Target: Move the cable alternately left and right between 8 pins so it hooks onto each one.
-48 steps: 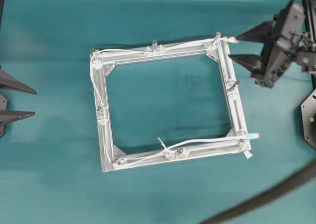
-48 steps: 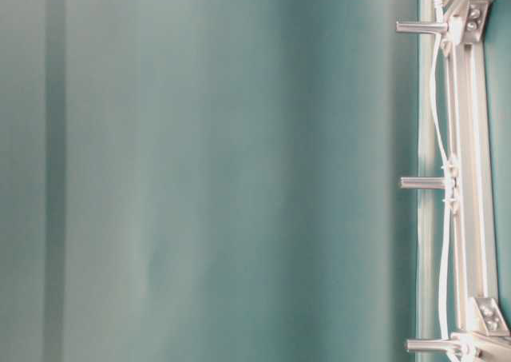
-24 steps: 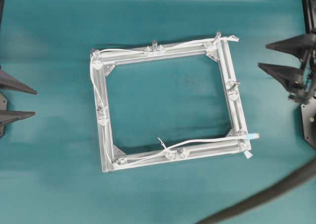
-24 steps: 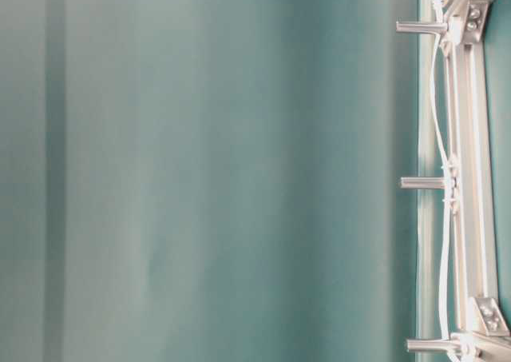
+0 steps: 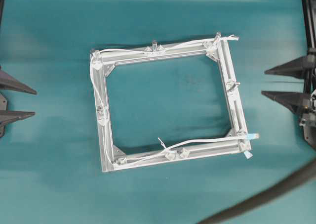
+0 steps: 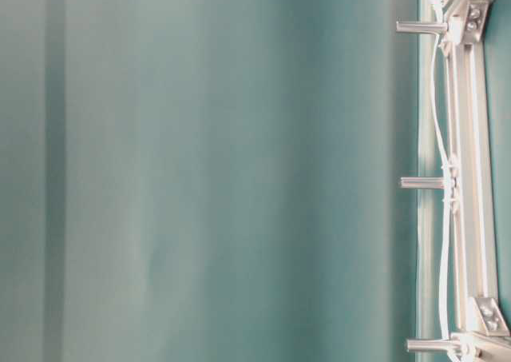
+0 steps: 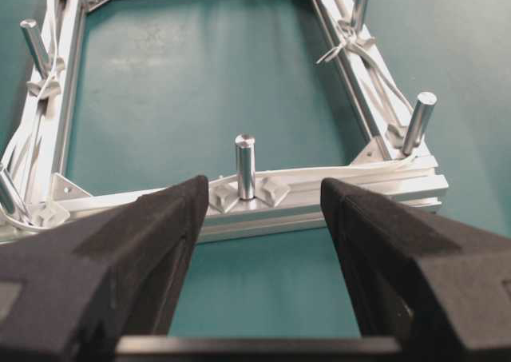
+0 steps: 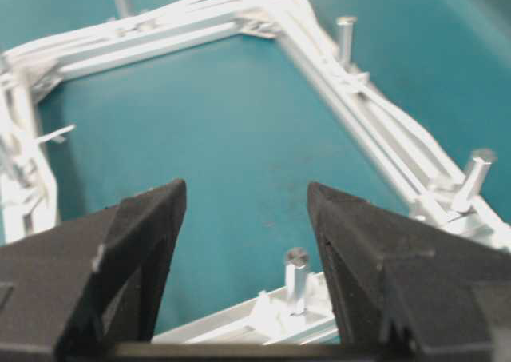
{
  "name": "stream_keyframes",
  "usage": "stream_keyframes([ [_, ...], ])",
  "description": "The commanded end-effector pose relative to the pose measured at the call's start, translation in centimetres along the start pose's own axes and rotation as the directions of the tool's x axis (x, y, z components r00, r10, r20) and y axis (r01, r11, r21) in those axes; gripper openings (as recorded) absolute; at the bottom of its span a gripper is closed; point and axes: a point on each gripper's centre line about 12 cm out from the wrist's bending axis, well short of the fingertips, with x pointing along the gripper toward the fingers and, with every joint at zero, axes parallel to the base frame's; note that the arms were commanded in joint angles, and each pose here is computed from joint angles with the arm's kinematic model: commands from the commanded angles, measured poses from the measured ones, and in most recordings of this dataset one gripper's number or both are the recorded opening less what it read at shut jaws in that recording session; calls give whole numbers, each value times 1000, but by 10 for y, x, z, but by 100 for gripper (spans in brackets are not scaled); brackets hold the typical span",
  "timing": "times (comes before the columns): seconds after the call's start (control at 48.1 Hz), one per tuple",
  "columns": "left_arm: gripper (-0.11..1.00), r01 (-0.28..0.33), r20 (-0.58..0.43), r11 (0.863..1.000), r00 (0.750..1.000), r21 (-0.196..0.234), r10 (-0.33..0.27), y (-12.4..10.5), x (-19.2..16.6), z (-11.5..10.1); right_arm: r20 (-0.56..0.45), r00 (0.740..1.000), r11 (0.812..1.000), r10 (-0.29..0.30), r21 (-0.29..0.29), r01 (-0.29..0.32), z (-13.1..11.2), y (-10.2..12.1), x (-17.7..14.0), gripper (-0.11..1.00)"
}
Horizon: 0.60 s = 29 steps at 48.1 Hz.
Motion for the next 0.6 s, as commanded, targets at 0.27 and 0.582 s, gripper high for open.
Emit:
stream_keyframes([
  [0.27,69,-3,14,1000,1000,6,3,0,0,7,50,998,999,47,-8,-47,-3,7,-10,64],
  [0.582,69,-3,14,1000,1000,6,3,0,0,7,5,997,997,74,-21,-74,-18,10,-11,64],
])
